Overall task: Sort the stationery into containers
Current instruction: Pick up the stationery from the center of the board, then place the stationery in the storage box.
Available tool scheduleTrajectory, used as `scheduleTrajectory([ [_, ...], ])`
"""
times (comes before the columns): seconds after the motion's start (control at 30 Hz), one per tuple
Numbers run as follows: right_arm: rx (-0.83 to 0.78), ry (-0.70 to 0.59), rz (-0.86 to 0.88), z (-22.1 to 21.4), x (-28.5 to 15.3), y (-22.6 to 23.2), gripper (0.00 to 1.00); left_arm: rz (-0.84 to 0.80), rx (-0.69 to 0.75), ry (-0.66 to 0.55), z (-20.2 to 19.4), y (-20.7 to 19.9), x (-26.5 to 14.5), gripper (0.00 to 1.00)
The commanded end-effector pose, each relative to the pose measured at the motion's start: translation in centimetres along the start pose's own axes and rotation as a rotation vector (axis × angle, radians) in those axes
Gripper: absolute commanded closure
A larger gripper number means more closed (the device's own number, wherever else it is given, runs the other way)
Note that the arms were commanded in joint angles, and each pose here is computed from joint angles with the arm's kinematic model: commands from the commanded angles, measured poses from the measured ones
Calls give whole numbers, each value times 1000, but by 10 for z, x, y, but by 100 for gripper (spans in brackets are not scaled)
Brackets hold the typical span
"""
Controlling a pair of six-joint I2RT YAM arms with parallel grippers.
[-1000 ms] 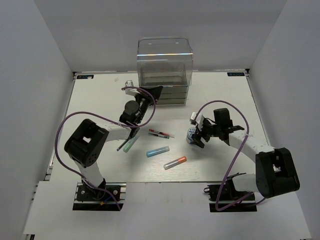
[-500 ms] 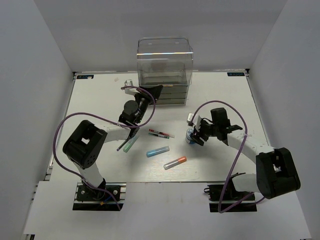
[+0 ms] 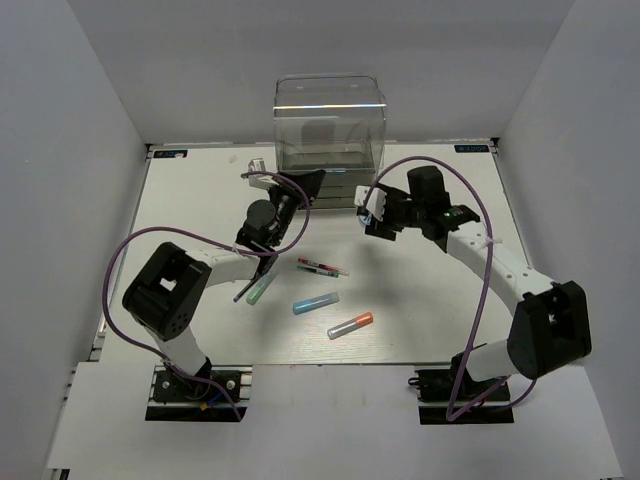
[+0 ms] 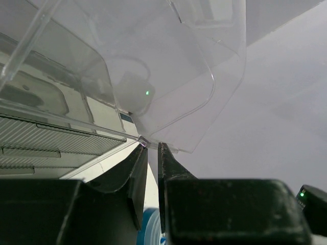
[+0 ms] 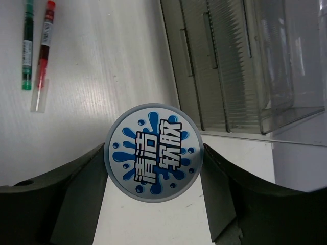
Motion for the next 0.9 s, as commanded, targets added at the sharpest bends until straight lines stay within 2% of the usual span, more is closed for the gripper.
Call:
scheduleTrajectory([
  [0.0,-70,5,-49,17,0,-26,100,-114,-8,-70,28,-46,1,74],
  [0.17,-158,3,-85,39,1,-46,100,-113,-8,-69,28,-47,3,74],
  [0.67,-620,-16,-201,69,-12,-55,100,-98,-8,-82,34,-52,5,74],
  [0.87,-734,-38,-293,74,-9,-61,100,-98,-8,-82,34,-52,5,74],
])
Point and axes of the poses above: each gripper's point midway between its finger pads, its own x axis out along the fingers, its own y axis along the line the jaws close on, z = x × y, the point moved 3 cm from there along -x, back along the fingers, and after that the axes turned 4 degrees about -x, right-handed, at the moved point
